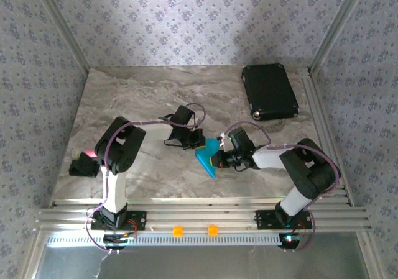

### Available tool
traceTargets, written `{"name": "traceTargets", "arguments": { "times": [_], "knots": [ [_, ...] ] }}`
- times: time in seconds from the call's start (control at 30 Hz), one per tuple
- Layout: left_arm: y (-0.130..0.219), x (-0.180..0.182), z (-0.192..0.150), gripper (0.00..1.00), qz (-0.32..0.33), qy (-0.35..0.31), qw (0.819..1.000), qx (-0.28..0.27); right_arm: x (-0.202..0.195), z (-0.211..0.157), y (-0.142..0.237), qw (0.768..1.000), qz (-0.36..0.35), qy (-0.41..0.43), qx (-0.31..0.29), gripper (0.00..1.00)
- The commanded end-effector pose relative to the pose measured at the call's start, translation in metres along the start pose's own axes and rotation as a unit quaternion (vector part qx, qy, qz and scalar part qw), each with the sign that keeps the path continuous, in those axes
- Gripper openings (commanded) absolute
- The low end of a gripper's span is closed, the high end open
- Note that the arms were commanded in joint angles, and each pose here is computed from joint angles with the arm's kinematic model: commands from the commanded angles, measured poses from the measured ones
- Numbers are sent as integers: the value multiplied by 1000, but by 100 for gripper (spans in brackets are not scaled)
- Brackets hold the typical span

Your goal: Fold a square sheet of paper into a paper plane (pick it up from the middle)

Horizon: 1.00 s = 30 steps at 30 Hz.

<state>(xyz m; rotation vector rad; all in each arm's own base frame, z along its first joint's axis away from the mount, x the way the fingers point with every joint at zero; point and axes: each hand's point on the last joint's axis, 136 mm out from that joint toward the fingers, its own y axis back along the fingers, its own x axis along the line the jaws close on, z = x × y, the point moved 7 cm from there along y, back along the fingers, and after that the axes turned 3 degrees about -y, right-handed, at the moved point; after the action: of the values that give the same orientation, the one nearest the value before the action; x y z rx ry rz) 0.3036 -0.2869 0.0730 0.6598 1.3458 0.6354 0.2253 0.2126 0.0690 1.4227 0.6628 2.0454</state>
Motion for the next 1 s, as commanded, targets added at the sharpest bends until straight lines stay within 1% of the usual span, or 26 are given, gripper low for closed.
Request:
{"name": "traceTargets", "arguments": {
  "times": [0.0,0.17,0.3,0.4,0.5,0.53,0.57,0.67,0.77,0.83,0.97],
  "knots": [
    [-6,16,-15,2,49,17,998,23,-5,-2,-3,1000,-17,1,12,3],
    [-3,13,-11,2,51,13,998,17,-7,-7,-5,1000,-22,2,19,3],
    [3,3,-4,3,46,0,999,5,-9,-9,-8,999,-23,-2,26,3],
    [15,-11,7,7,41,-16,999,-16,-10,-9,-10,999,-24,-3,26,3],
    [34,-26,17,11,39,-30,998,-47,-10,-7,-11,999,-23,-4,23,3],
    [41,-30,19,15,40,-33,997,-60,-10,-7,-12,1000,-21,-4,22,3],
    [49,-34,20,17,39,-36,996,-73,-9,-5,-12,1000,-20,-3,20,3],
    [68,-40,14,19,35,-37,993,-102,-8,-4,-11,1000,-19,-4,18,3],
    [76,-38,0,17,6,-25,994,-110,-8,-4,-11,1000,-21,-4,17,3],
    [78,-35,-12,12,-12,-10,994,-106,-10,-6,-11,1000,-23,-7,17,3],
    [73,-34,-34,7,-62,8,994,-94,-11,-9,-11,1000,-23,-11,18,3]
  ]
}}
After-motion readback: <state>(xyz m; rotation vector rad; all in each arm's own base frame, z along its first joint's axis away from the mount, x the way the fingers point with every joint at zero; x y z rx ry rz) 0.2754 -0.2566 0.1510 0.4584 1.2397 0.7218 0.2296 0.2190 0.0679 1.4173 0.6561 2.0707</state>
